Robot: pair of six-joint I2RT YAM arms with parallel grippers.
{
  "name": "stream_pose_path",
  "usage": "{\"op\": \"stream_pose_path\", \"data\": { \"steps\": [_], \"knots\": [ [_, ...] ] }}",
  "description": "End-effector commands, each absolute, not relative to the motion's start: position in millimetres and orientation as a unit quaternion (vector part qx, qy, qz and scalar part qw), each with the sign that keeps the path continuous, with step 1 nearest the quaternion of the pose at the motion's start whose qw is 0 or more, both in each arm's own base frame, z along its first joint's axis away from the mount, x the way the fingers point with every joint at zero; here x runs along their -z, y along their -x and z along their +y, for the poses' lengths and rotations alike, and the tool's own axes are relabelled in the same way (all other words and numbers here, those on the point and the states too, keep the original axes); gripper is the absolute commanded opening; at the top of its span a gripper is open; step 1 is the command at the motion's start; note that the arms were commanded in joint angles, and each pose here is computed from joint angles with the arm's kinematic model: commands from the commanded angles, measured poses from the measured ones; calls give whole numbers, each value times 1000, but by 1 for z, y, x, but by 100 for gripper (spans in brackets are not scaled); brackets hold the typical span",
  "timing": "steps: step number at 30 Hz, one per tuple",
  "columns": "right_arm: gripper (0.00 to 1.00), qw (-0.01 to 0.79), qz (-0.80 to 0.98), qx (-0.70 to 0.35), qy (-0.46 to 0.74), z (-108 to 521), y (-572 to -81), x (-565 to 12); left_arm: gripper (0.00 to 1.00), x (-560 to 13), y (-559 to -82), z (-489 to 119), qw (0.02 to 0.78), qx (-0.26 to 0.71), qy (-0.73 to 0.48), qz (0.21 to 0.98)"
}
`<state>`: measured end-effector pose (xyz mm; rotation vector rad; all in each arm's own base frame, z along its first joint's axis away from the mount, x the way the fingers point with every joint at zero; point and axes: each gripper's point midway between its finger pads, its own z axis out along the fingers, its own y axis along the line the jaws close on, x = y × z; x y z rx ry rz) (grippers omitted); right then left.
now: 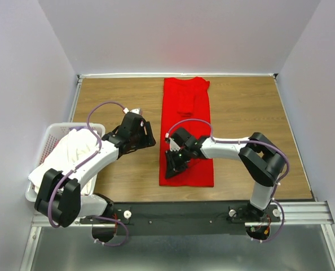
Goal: Fold and stack the t-shirts
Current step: Fold the tshirt
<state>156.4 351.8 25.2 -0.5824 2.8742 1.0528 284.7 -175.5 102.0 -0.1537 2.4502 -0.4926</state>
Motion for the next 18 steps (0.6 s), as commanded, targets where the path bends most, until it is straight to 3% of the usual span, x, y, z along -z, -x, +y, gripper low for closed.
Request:
{"op": "stream_pose_path", "data": {
  "steps": [1, 4, 10, 14, 18],
  "knots": [
    [32, 56, 928, -317, 188, 362, -182, -38, 75, -98, -275, -167, 309, 169, 54, 934],
    [39, 83, 939, -283, 180, 351, -191, -46, 75, -92, -266, -167, 294, 174, 52, 938],
    [54, 126, 978, -109, 129, 258, -190, -52, 75, -76, -234, -185, 248, 197, 22, 948],
    [57, 129, 989, -22, 66, 191, -179, -58, 75, -64, -211, -198, 216, 203, -2, 955],
    [58, 116, 993, -29, 9, 160, -160, -59, 75, -57, -193, -213, 194, 207, -24, 959]
  ]
}}
